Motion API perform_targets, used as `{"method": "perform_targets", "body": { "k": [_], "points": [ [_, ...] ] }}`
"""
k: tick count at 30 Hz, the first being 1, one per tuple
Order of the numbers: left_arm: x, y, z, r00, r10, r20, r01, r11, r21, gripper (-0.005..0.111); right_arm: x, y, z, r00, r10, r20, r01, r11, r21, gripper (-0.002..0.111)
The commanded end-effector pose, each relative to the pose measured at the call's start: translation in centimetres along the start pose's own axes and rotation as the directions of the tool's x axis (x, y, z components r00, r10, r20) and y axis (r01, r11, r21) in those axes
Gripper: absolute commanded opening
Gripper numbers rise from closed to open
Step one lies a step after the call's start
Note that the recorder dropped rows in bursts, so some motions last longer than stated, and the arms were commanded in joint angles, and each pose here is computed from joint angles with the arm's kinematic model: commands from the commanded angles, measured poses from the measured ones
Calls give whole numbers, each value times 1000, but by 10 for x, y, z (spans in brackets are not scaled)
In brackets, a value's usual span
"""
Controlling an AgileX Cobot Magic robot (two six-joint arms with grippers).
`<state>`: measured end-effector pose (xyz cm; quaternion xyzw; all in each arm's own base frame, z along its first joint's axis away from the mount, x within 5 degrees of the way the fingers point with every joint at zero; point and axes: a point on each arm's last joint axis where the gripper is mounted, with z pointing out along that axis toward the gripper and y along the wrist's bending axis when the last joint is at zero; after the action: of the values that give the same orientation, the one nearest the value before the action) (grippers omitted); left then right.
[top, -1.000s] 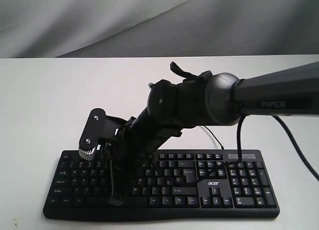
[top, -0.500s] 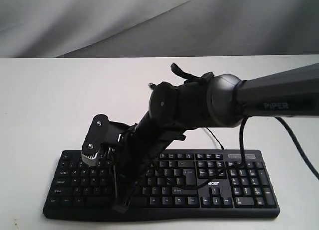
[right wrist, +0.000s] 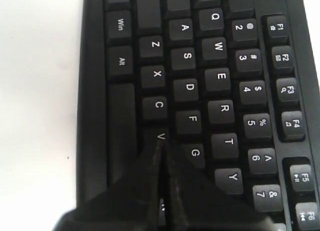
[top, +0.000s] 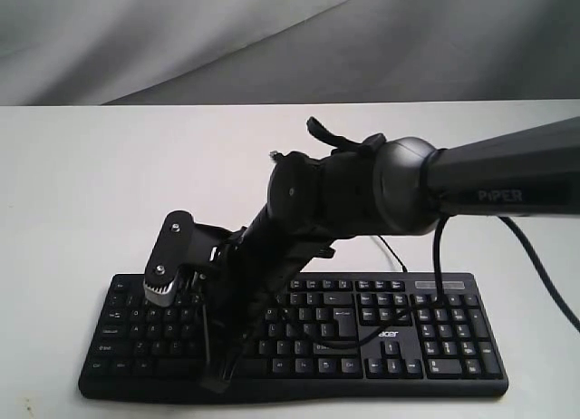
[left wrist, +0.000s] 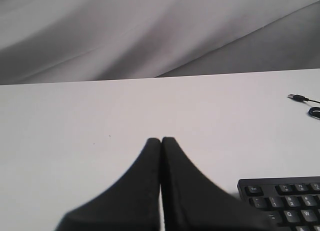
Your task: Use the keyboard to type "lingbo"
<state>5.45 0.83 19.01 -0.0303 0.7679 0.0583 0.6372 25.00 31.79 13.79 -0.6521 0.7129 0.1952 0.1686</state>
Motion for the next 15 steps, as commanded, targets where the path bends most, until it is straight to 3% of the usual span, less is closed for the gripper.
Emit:
{"method": "perform_targets", "body": {
  "k": [1,15],
  "points": [
    [1,0,0,1000,-2,8,2,1000,0,1,0,2,-1,1000,-3,6,3,1000,0,0],
    [1,0,0,1000,-2,8,2,1000,0,1,4,0,7,1000,-3,-4,3,1000,-4,0]
  ]
}}
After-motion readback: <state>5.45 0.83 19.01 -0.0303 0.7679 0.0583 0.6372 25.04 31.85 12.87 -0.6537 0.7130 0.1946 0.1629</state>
